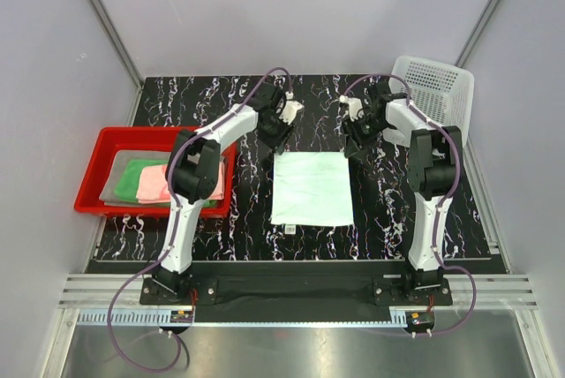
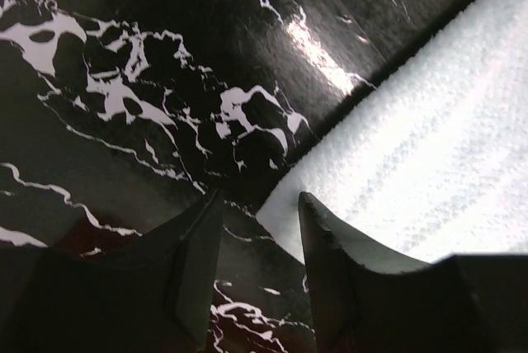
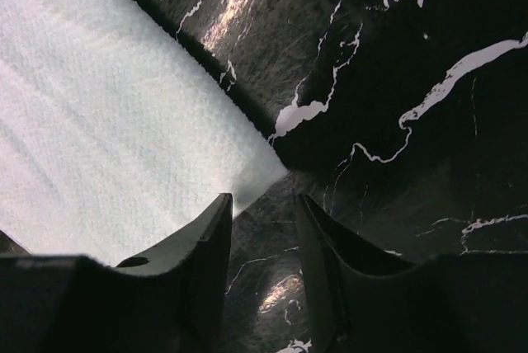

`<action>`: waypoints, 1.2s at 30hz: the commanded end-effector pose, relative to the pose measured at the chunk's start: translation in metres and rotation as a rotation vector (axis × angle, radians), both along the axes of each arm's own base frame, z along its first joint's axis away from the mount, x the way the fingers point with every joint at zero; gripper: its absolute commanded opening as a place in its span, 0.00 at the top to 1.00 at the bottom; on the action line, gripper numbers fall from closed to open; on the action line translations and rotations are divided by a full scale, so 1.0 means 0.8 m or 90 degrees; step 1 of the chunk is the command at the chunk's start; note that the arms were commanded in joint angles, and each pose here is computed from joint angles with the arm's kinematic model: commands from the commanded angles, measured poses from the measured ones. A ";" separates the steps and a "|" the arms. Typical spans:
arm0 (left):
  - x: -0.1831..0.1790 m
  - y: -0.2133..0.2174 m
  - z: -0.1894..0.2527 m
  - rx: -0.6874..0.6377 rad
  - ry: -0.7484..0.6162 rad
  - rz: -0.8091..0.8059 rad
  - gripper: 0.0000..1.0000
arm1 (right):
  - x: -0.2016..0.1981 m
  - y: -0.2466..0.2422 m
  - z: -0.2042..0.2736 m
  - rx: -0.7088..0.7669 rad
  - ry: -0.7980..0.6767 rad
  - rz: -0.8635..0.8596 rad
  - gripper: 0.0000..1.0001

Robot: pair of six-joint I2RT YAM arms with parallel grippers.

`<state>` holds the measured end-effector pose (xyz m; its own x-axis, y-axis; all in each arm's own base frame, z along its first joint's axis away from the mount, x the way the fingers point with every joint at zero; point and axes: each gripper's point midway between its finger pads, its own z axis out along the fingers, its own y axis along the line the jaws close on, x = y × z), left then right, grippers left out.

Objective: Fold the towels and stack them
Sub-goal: Fold the towel

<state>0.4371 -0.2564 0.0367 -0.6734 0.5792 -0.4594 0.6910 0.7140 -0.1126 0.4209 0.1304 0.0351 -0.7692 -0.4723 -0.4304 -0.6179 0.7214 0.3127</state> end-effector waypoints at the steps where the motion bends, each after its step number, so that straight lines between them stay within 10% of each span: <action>1: 0.017 -0.008 0.009 -0.015 -0.025 -0.032 0.55 | 0.012 0.016 0.011 0.050 -0.023 0.059 0.57; 10: 0.020 -0.001 0.000 -0.006 -0.024 -0.053 0.63 | 0.020 0.020 -0.007 0.063 -0.008 0.087 0.56; 19: 0.017 0.001 0.001 -0.022 -0.008 -0.078 1.00 | 0.033 0.012 -0.015 0.065 -0.011 0.080 0.83; 23: 0.015 -0.004 0.006 -0.035 -0.004 -0.083 1.00 | 0.039 0.017 -0.006 0.083 -0.026 0.083 0.87; 24: 0.015 -0.003 0.008 -0.032 -0.007 -0.081 0.87 | 0.038 0.018 -0.005 0.085 -0.028 0.085 0.85; 29: 0.024 0.009 0.020 -0.008 -0.033 -0.071 0.70 | 0.043 0.022 0.004 0.096 -0.051 0.104 0.56; 36: 0.030 0.015 0.033 -0.013 -0.039 -0.075 0.63 | 0.049 0.024 -0.007 0.099 -0.032 0.120 0.56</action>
<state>0.4444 -0.2434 0.0308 -0.6192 0.6493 -0.4415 0.7588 0.6394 -0.1238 0.4532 0.1485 0.0262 -0.6757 -0.5188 -0.5238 -0.7307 0.5657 0.3822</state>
